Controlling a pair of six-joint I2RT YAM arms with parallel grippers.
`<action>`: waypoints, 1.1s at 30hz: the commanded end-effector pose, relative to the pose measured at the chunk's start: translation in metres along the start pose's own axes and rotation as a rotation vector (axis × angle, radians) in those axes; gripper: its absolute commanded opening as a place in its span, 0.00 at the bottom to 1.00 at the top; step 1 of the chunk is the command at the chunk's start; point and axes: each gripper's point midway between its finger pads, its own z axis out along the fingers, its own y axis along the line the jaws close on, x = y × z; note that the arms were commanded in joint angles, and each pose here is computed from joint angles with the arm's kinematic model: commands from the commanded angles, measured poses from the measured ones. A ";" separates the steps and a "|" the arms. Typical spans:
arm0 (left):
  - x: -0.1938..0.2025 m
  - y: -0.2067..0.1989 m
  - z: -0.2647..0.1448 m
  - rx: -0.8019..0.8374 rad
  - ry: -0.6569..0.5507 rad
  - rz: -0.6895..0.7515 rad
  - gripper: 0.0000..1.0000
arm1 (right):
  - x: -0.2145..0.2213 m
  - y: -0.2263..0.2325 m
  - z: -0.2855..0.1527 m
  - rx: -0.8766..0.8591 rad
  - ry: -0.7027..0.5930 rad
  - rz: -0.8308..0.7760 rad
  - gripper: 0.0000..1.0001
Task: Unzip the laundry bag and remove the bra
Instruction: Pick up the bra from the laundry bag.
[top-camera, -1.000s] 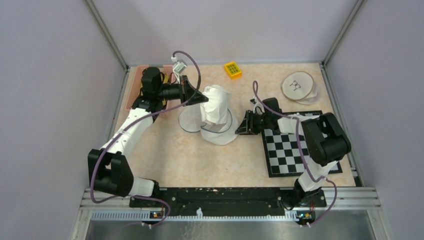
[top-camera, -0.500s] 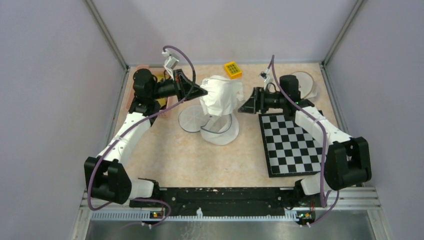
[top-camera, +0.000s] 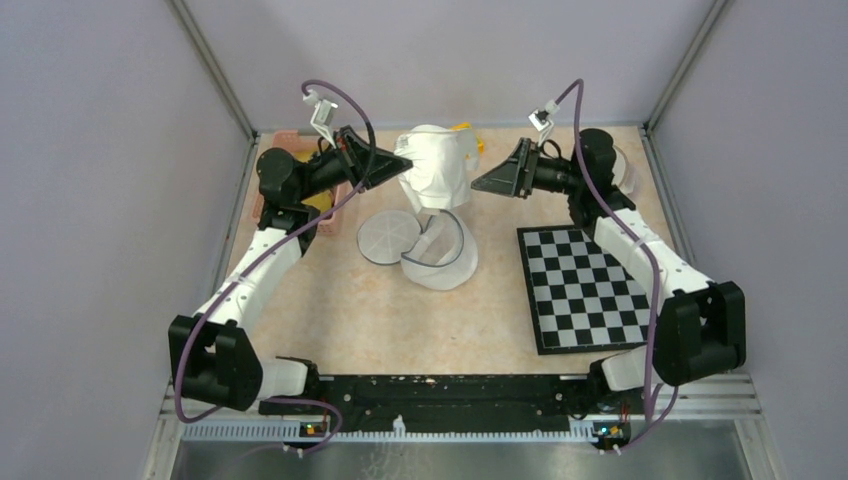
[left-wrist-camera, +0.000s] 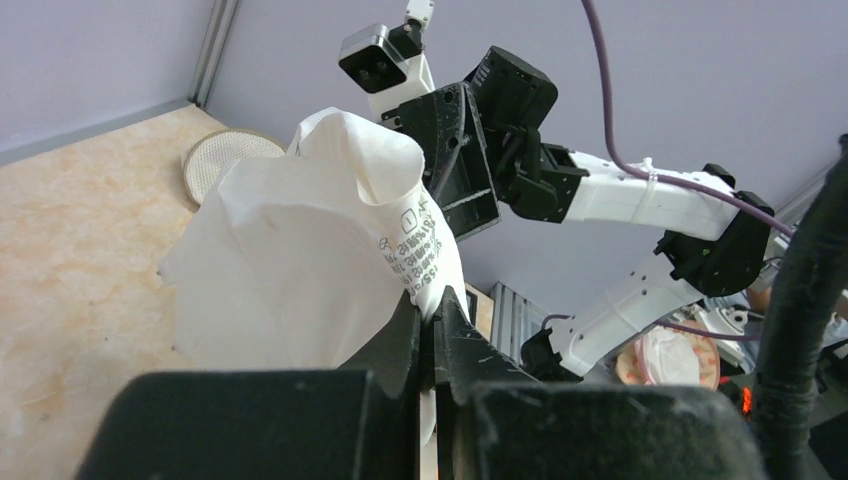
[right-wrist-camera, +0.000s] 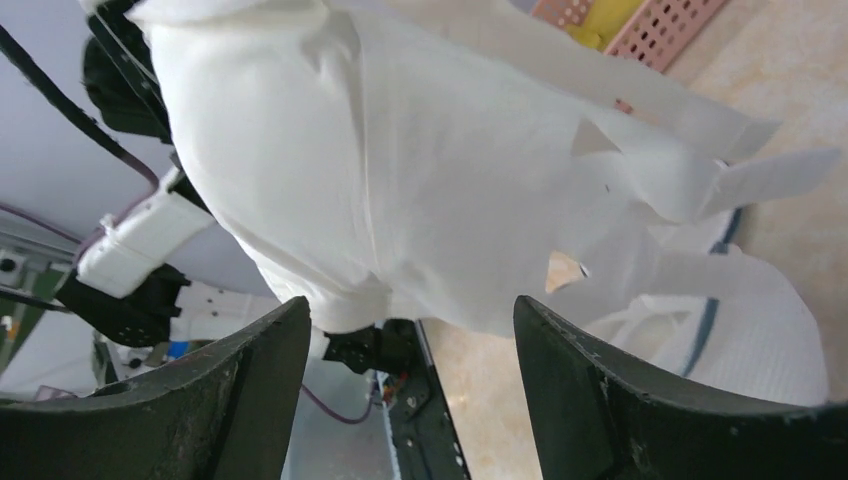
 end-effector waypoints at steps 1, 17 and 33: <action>-0.018 -0.018 -0.002 0.030 -0.070 0.036 0.00 | -0.030 0.039 0.016 -0.147 -0.049 0.029 0.74; -0.002 0.007 -0.011 -0.078 -0.045 0.080 0.00 | -0.029 0.062 0.022 -0.215 -0.050 -0.025 0.04; 0.016 0.033 -0.047 -0.297 0.264 0.496 0.99 | -0.053 0.064 0.000 0.008 0.054 -0.420 0.00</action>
